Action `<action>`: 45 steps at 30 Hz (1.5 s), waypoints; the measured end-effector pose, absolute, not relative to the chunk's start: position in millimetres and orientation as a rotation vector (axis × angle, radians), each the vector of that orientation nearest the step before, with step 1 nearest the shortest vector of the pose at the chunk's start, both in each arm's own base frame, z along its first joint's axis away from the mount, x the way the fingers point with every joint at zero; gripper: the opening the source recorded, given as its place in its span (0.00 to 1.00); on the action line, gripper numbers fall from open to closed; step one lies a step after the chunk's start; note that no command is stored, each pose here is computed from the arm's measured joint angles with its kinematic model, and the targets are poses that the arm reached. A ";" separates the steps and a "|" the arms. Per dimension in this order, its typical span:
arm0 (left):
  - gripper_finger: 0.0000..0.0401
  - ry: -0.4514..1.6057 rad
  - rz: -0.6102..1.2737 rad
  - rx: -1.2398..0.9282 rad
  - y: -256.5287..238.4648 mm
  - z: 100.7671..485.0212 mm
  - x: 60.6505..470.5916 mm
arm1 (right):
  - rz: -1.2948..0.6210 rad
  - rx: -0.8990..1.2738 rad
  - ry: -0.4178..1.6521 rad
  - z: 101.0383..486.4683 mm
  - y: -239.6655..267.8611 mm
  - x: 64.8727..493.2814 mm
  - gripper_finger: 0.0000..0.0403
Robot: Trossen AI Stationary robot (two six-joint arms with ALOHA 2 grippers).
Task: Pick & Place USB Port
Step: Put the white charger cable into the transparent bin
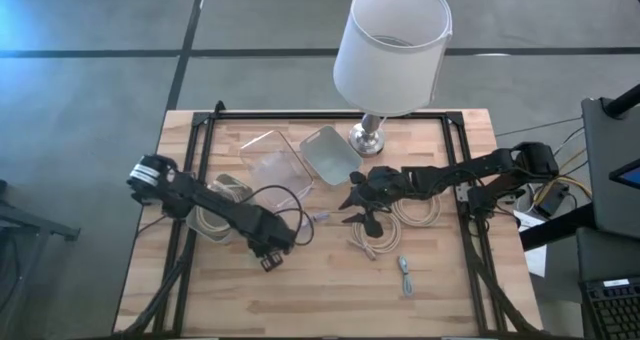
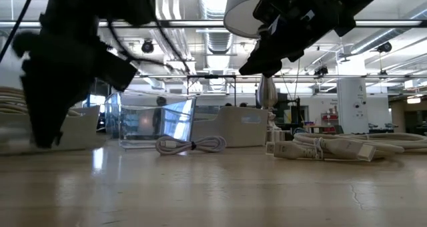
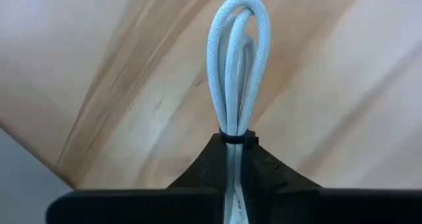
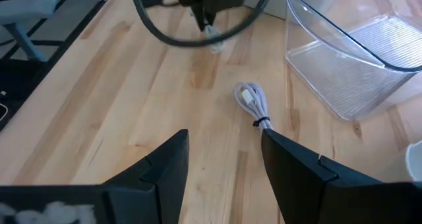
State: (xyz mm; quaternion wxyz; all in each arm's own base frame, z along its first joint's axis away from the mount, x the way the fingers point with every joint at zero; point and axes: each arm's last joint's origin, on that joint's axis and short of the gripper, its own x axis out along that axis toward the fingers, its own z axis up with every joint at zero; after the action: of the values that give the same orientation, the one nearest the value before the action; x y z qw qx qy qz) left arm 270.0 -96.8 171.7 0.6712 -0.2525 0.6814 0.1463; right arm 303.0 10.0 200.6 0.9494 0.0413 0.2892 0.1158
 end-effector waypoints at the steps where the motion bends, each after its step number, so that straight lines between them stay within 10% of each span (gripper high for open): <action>1: 0.06 1.525 0.314 -0.580 -97.2 176.8 270.5 | 0.236 0.083 0.588 200.6 10.0 303.0 0.46; 9: 0.08 1.319 0.244 -0.525 -97.1 244.4 277.9 | 0.235 0.085 0.594 200.0 10.0 302.6 0.46; 19: 0.08 1.176 0.609 -0.203 -53.6 306.0 269.8 | 0.234 0.090 0.596 199.8 10.0 302.5 0.46; 45: 0.09 1.314 0.751 -0.256 102.4 211.1 254.0 | 0.235 0.082 0.596 199.4 10.0 302.6 0.46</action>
State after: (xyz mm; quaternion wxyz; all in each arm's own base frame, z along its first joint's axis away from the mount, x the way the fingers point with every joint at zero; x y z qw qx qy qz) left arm 254.0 102.4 211.1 0.7197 -0.1157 0.5943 0.3397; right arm 302.6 10.0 199.4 0.9482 0.0402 0.2930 0.1157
